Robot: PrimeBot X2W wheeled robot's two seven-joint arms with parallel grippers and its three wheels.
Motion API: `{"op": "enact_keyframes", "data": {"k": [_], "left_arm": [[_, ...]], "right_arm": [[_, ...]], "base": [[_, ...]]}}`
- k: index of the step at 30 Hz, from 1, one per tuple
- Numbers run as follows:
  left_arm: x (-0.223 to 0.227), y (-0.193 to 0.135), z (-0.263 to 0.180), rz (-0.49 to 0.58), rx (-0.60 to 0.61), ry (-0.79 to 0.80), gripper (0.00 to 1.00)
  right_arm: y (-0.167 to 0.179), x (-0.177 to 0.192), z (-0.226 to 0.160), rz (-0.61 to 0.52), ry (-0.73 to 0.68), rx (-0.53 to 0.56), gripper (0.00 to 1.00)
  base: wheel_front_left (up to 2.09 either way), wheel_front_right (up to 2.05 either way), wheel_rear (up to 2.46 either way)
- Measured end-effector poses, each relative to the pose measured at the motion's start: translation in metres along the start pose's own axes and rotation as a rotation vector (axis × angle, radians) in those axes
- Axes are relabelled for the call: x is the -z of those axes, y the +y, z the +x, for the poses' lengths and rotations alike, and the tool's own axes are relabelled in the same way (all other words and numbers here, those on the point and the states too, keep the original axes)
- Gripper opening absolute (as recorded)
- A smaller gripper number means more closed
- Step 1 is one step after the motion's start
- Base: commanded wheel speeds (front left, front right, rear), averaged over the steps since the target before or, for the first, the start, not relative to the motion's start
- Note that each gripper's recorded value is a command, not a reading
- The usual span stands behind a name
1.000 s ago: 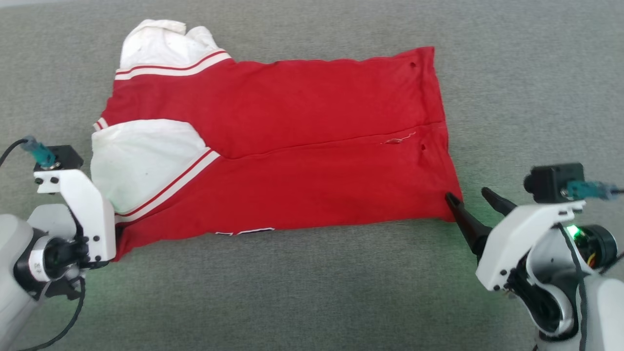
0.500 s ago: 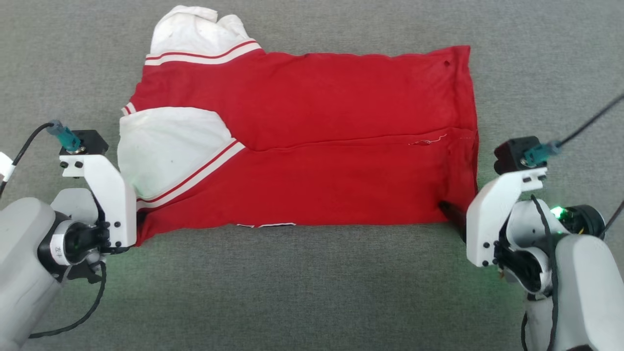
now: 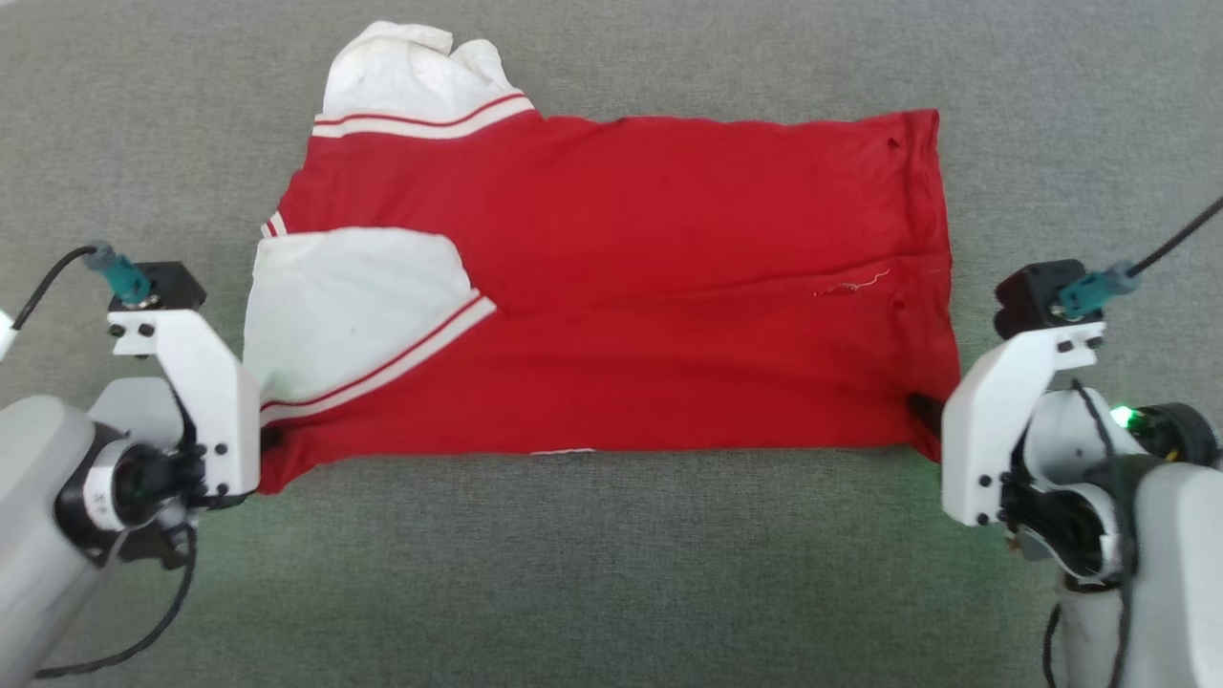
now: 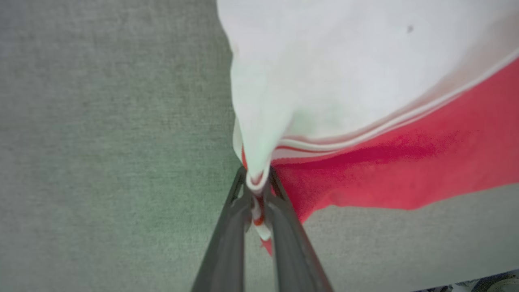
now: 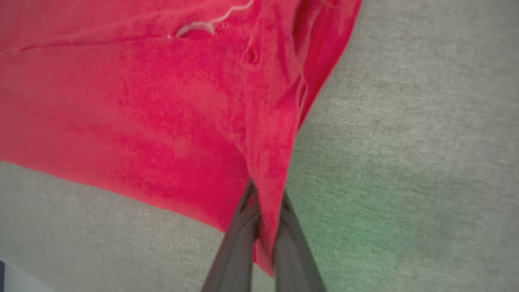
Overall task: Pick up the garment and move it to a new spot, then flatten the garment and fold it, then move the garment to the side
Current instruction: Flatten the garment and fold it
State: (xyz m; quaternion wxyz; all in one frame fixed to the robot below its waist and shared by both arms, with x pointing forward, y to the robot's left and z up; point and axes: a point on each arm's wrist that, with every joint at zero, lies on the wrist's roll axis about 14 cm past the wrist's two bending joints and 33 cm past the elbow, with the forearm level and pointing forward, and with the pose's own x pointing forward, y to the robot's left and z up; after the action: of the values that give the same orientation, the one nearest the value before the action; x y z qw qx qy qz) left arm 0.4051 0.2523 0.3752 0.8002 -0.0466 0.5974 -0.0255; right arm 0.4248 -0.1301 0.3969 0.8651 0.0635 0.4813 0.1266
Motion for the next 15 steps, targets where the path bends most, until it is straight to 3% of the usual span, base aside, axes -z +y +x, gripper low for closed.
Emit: {"op": "enact_keyframes", "data": {"k": [10, 15], "left_arm": [[0.018, -0.001, -0.031, 0.032, -0.034, 0.005, 0.00], [0.043, -0.014, -0.032, 0.050, -0.021, 0.062, 0.00]], "right_arm": [[-0.008, 0.003, -0.037, -0.013, -0.005, 0.021, 0.00], [-0.015, 0.026, -0.047, 0.013, 0.049, 0.046, 0.00]], "base": [[0.00, 0.00, 0.00], [0.00, 0.00, 0.00]]}}
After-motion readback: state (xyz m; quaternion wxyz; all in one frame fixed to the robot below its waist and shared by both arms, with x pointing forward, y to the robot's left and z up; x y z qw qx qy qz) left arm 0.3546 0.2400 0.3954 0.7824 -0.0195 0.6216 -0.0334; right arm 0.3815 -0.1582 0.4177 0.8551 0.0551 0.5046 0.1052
